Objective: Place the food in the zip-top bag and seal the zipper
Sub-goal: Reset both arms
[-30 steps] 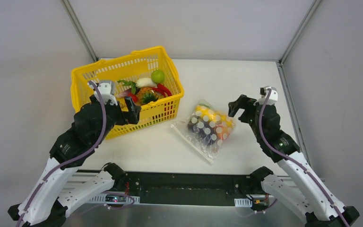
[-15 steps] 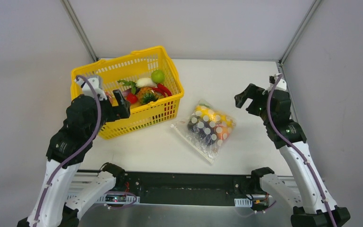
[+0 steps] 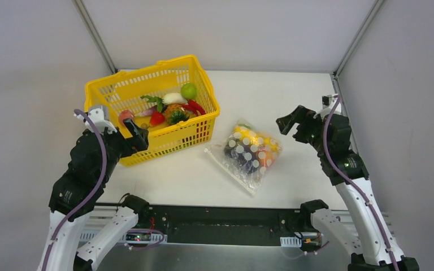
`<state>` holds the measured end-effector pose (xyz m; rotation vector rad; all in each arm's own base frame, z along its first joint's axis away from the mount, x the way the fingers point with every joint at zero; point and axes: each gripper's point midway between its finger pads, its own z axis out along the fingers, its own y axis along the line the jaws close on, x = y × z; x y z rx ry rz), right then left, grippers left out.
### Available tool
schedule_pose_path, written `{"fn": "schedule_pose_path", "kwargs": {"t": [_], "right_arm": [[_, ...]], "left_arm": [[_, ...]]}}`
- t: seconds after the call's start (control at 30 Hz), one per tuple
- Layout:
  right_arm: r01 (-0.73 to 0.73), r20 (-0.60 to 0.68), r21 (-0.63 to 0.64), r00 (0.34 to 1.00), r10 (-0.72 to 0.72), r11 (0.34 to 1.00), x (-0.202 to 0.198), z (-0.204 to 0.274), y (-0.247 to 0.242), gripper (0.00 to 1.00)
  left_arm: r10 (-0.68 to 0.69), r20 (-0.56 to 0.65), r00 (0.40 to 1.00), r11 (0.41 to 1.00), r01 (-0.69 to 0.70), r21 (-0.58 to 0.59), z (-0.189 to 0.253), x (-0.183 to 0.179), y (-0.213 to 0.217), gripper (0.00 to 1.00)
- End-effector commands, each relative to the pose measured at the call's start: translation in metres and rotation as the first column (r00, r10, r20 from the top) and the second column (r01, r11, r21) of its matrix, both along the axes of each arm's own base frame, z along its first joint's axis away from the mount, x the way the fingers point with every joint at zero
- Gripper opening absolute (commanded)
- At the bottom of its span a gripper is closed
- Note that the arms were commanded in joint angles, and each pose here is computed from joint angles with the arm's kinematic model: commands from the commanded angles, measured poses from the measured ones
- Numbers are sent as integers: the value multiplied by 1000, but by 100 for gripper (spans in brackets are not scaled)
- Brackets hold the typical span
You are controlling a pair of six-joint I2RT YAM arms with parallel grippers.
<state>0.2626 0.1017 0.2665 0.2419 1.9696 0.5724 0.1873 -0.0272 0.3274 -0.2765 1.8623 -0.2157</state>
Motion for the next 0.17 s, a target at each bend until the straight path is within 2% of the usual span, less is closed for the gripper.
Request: {"fn": "schedule_pose_path", "kwargs": {"t": [0.0,0.13], "right_arm": [[-11,33,35,999,10,999,-1,10,3,100],[-15,39,37,999,13,999,-2,11,4,100]], "left_arm": [[47,12,999,999,-47,-1,4,2,7,99],[79,-2,997,997,-79,6,2,1,13,99]]}}
